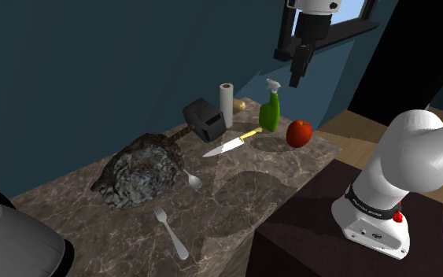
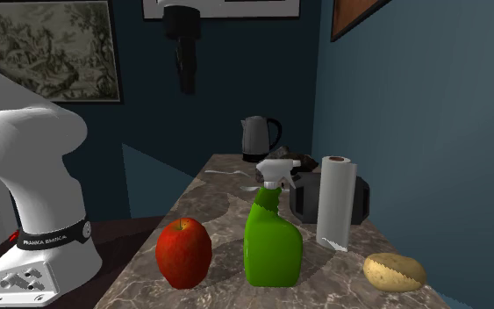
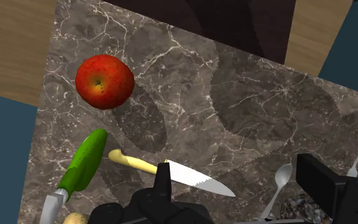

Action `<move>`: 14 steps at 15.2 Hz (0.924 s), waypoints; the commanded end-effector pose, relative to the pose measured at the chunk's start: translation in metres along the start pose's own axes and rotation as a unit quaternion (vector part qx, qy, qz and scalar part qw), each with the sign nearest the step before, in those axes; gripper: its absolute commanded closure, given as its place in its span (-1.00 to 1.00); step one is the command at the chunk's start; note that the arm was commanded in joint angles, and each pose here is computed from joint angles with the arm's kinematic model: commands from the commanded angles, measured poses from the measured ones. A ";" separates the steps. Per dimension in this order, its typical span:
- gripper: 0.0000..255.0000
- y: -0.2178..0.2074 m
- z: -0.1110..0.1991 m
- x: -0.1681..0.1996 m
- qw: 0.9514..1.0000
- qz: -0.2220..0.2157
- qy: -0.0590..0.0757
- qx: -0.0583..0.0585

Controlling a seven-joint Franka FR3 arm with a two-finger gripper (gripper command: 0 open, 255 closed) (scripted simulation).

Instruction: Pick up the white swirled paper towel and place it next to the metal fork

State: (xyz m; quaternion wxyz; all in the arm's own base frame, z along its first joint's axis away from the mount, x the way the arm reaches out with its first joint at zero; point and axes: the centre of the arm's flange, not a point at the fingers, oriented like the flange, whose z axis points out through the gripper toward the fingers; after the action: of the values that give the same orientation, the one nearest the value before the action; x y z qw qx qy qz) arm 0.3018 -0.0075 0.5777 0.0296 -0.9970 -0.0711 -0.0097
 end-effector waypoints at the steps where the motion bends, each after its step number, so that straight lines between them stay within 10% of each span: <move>1: -1.00 0.000 0.000 0.000 1.000 0.000 0.000 0.000; 14: -1.00 0.052 0.071 0.130 0.995 0.080 0.048 -0.024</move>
State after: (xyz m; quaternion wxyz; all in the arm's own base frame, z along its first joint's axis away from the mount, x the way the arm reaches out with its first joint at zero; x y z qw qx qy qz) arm 0.4284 -0.0321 0.5120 0.0112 -0.9986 0.0037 -0.0523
